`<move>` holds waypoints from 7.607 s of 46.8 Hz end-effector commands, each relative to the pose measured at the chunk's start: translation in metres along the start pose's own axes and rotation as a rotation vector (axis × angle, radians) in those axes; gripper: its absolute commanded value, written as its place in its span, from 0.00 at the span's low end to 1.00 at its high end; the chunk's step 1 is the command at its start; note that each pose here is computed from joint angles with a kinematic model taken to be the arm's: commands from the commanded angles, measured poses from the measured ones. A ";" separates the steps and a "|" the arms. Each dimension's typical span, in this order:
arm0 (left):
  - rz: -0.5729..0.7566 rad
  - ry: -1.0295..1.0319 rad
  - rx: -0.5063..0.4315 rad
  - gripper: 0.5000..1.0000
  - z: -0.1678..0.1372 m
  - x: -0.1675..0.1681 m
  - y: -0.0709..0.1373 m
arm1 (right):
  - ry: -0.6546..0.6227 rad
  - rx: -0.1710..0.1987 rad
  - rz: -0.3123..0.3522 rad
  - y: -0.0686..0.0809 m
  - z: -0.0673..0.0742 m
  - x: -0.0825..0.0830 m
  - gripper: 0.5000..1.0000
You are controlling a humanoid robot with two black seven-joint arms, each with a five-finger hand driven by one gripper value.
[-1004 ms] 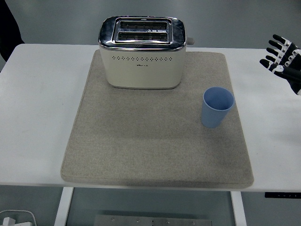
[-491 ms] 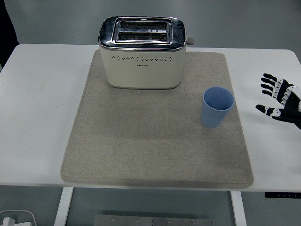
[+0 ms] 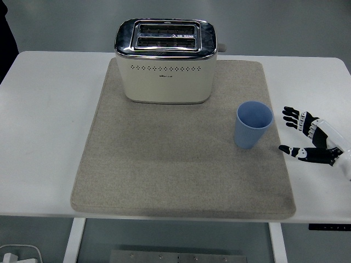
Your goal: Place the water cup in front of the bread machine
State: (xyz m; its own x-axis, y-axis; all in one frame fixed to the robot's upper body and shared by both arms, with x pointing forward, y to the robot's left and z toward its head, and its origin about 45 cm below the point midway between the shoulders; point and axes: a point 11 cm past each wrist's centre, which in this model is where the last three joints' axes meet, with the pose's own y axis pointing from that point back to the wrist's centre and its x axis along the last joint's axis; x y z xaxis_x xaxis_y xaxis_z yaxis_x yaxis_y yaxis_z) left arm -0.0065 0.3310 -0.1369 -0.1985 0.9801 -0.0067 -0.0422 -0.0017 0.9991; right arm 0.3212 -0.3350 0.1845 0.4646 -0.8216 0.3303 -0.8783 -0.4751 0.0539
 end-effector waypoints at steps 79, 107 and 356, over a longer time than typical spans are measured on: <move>0.000 0.000 0.000 1.00 0.000 0.000 0.000 | 0.022 -0.013 -0.056 -0.071 -0.003 -0.046 0.86; 0.001 0.000 0.000 1.00 0.000 0.000 0.000 | 0.089 -0.002 -0.111 -0.082 -0.011 -0.054 0.00; 0.001 0.000 0.000 1.00 0.000 0.000 0.000 | -0.079 0.101 -0.193 -0.187 -0.064 -0.166 0.89</move>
State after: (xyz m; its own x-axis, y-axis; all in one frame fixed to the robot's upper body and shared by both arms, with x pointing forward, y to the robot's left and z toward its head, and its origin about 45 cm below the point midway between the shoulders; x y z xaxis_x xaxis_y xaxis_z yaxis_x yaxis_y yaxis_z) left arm -0.0064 0.3310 -0.1369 -0.1987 0.9800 -0.0069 -0.0423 -0.0015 0.9991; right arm 0.3989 -0.0826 0.1797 0.6420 -0.7282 0.2398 -0.7519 -0.6592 0.0111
